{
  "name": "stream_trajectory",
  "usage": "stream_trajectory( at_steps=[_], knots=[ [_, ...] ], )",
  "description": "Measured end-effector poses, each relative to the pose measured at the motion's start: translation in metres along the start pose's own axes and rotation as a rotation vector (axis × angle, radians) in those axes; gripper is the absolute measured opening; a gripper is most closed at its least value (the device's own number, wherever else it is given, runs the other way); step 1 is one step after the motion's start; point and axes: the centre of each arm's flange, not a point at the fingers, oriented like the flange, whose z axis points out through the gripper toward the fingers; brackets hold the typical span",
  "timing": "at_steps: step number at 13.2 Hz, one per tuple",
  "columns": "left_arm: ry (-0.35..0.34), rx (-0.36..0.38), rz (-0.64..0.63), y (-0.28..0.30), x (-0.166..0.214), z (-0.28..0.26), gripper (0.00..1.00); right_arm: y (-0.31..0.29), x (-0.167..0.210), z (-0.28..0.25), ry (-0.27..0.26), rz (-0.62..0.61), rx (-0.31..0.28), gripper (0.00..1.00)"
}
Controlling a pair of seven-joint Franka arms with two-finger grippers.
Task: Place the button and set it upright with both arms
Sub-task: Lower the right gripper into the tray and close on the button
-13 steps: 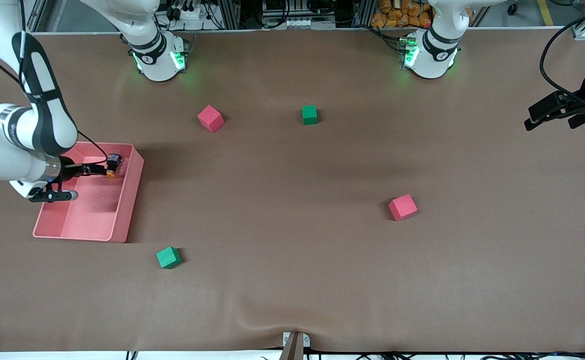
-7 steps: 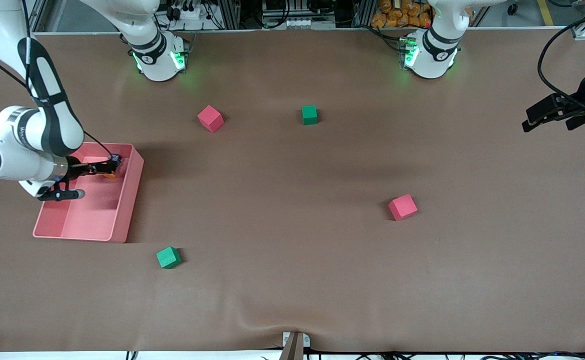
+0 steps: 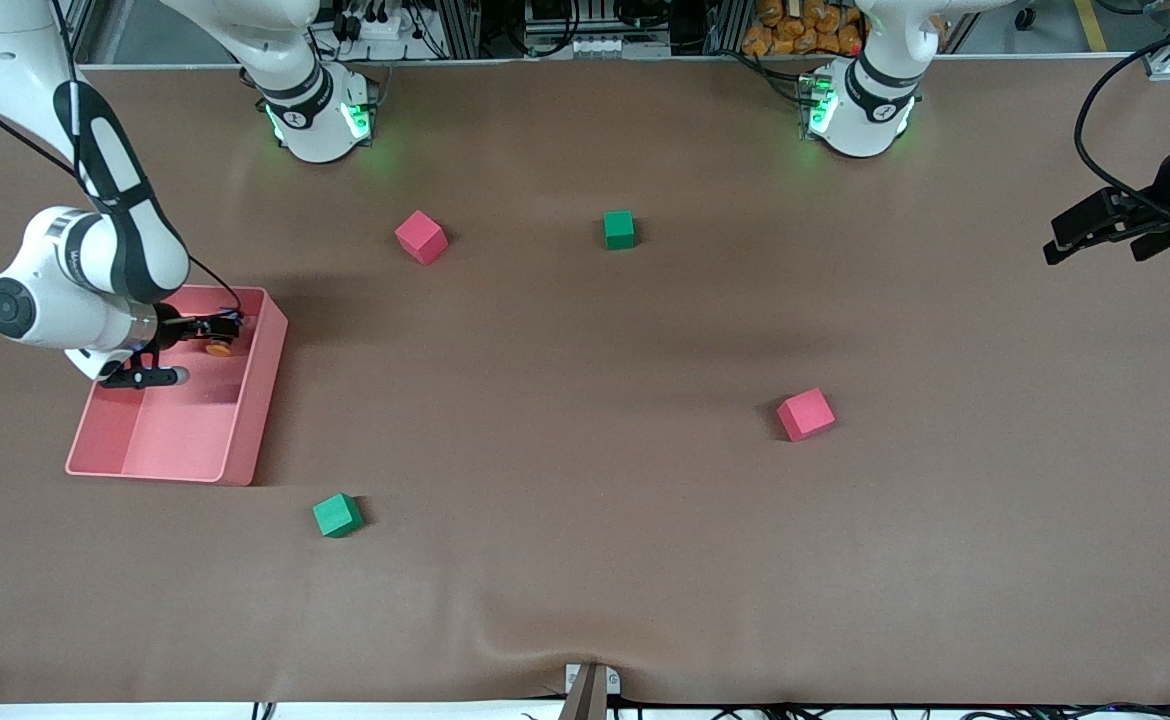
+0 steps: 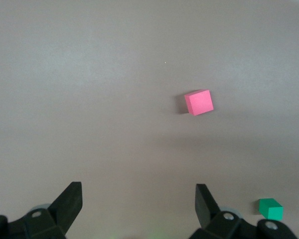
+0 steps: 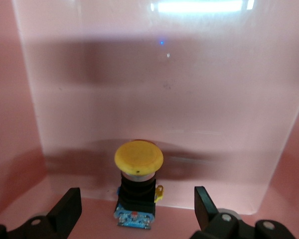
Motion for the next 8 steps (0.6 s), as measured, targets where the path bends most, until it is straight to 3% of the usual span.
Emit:
stream_trajectory(
  at_steps=[5, 8],
  knots=[
    [-0.001, 0.000, 0.000, 0.000, 0.000, 0.000, 1.00, 0.002, -0.006, 0.031, -0.037, 0.007, 0.013, 1.00],
    [-0.001, 0.000, 0.000, 0.000, 0.000, 0.000, 1.00, 0.002, -0.006, 0.033, -0.039, 0.007, 0.014, 0.87]
  ],
)
